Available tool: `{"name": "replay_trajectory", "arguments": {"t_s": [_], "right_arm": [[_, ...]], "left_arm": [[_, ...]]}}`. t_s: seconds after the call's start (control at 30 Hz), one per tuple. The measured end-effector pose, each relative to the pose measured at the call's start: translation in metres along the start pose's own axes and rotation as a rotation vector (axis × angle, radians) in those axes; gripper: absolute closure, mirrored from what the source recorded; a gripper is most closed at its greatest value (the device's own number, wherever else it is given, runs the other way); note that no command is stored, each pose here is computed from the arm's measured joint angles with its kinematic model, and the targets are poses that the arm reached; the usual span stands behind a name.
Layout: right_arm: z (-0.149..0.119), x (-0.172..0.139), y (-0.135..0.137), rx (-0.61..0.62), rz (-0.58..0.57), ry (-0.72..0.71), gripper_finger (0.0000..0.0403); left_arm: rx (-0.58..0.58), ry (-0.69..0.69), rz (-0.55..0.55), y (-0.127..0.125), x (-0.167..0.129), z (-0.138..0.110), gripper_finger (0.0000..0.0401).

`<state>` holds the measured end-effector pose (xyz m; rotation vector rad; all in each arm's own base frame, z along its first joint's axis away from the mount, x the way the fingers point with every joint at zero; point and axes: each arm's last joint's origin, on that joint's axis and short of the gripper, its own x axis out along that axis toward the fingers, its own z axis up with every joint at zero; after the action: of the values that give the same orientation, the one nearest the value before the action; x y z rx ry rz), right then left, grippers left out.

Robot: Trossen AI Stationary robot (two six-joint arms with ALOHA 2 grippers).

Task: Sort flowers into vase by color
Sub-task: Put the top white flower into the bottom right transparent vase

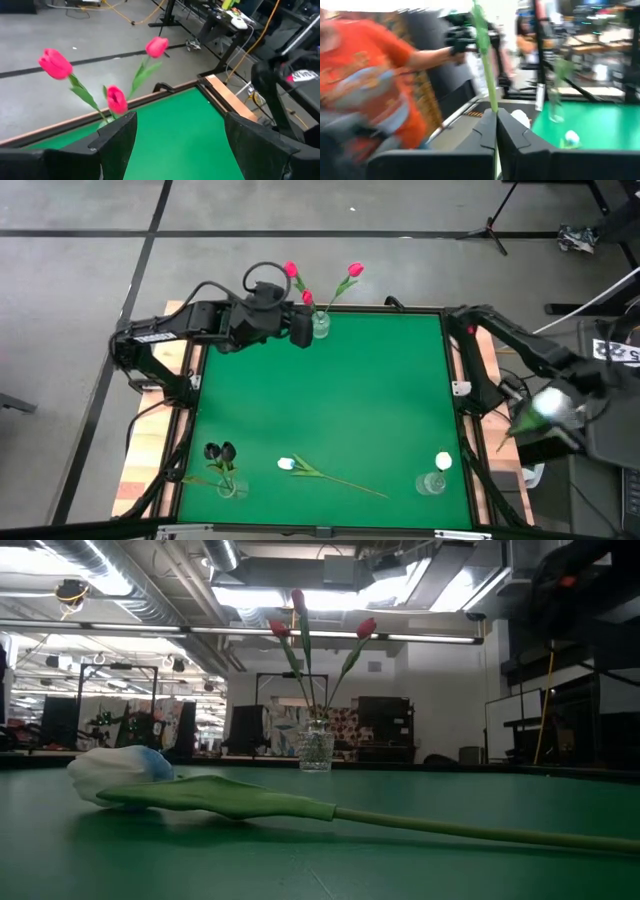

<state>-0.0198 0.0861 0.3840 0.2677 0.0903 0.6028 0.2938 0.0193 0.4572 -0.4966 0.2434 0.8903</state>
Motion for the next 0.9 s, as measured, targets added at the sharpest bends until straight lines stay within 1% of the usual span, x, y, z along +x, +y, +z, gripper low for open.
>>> {"name": "replay_trajectory", "arguments": {"t_s": [0.07,0.13,0.23,0.27,0.33,0.47,0.63,0.73,0.8,0.87,0.9], "right_arm": [[-0.013,0.007,0.0,0.059,-0.076,-0.022,0.0403],[-0.018,0.012,-0.001,0.138,-0.133,-0.047,0.0403],[-0.013,0.02,0.004,0.223,-0.2,-0.084,0.0403],[-0.012,0.024,0.006,0.23,-0.231,-0.099,0.0403],[-0.011,0.034,0.009,0.193,-0.304,-0.124,0.0403],[-0.008,0.058,0.007,0.128,-0.492,-0.178,0.0403],[-0.002,0.082,-0.007,0.017,-0.707,-0.206,0.0403],[0.014,0.078,-0.021,-0.063,-0.798,-0.193,0.0403],[0.029,0.067,-0.031,-0.175,-0.824,-0.143,0.0403],[0.044,0.053,-0.039,-0.28,-0.825,-0.091,0.0403],[0.05,0.046,-0.042,-0.312,-0.801,-0.072,0.0403]], "left_arm": [[0.001,0.011,-0.003,-0.004,0.002,-0.005,0.0107],[-0.001,0.019,-0.005,-0.008,0.004,-0.009,0.0107],[-0.043,0.032,-0.007,-0.015,0.008,-0.016,0.0107],[-0.053,0.037,-0.006,-0.016,0.009,-0.019,0.0107],[-0.067,0.048,-0.006,-0.021,0.012,-0.024,0.0107],[-0.097,0.063,-0.008,-0.028,0.014,-0.032,0.0107],[-0.127,0.068,-0.013,-0.03,0.013,-0.035,0.0107],[-0.121,0.068,-0.015,-0.03,0.013,-0.035,0.0107],[-0.09,0.069,-0.019,-0.031,0.012,-0.036,0.0107],[-0.054,0.069,-0.021,-0.031,0.011,-0.036,0.0107],[-0.036,0.069,-0.022,-0.031,0.011,-0.036,0.0107]]}}
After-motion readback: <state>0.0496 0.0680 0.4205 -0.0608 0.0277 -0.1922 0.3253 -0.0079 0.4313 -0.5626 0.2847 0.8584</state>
